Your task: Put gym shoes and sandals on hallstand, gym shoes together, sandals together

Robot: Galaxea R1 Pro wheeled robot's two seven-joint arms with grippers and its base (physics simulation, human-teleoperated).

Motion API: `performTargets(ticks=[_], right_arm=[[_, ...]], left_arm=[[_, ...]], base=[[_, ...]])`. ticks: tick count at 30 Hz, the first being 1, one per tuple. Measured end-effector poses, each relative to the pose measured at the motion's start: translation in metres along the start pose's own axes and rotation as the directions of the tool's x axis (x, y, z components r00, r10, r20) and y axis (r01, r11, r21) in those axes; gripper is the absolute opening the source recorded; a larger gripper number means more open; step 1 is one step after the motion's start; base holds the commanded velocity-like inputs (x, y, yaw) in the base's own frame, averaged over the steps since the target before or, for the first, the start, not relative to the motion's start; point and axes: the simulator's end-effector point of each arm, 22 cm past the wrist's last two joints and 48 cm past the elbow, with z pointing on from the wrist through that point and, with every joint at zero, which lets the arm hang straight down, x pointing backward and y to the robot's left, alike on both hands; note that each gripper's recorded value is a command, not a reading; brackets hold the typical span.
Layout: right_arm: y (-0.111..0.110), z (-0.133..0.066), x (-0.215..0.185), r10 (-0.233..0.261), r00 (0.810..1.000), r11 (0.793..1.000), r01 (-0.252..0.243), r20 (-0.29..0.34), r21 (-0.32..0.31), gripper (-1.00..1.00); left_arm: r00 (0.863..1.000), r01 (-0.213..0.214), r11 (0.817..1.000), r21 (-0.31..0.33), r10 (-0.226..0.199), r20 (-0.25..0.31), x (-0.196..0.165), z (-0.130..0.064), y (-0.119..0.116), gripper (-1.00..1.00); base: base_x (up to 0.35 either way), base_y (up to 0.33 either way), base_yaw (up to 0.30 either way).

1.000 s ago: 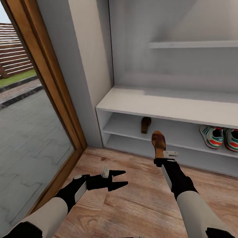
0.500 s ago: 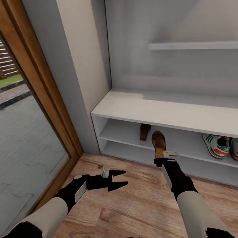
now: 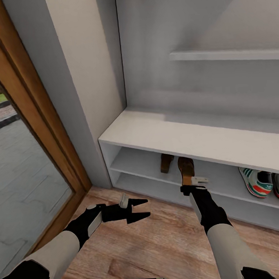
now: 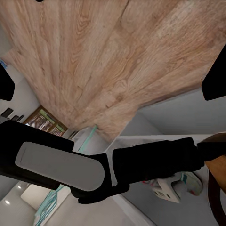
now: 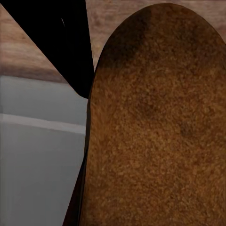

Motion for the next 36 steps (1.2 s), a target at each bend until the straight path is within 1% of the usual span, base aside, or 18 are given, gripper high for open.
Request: performTargets(ticks=[3,8,11,17,24,29,36], right_arm=[[-0.0002,0.0,0.0001,0.001,1.0,1.0,-0.001,0.0,0.0,-1.0],[-0.0002,-0.0003,-0.0002,0.001,1.0,1.0,-0.001,0.0,0.0,-1.0],[-0.0002,0.0,0.0,0.001,1.0,1.0,-0.001,0.0,0.0,-1.0],[-0.0003,-0.0002,-0.0001,0.001,1.0,1.0,-0.001,0.0,0.0,-1.0],[-0.0002,0.0001,0.0001,0.0,1.0,1.0,0.0,0.0,0.0,-1.0],[-0.0003,-0.0001,0.0,0.001,1.0,1.0,-0.001,0.0,0.0,-1.0],[-0.0002,0.0001,0.0001,0.0,1.0,1.0,0.0,0.0,0.0,-1.0]], left_arm=[[1.0,-0.001,1.0,0.0,0.001,0.0,-0.0001,0.0001,-0.0001,1.0],[1.0,0.0,1.0,0.001,0.0,-0.002,0.0004,0.0002,-0.0006,1.0],[1.0,0.0,1.0,0.001,0.0,-0.003,0.0006,0.0004,-0.0005,1.0],[1.0,0.0,1.0,0.002,0.0,-0.004,0.0008,0.0005,-0.0006,1.0],[1.0,0.0,1.0,0.002,0.0,-0.004,0.0011,0.0005,-0.0005,1.0],[1.0,0.0,1.0,0.002,0.0,-0.004,0.0011,0.0005,-0.0007,1.0],[1.0,0.0,1.0,0.002,0.0,-0.005,0.0011,0.0005,-0.0005,1.0]], base=[[0.084,-0.005,0.0],[0.284,-0.001,0.0],[0.139,0.0,0.0],[0.198,-0.165,0.0],[0.036,-0.022,0.0],[0.178,-0.067,0.0],[0.016,-0.006,0.0]])
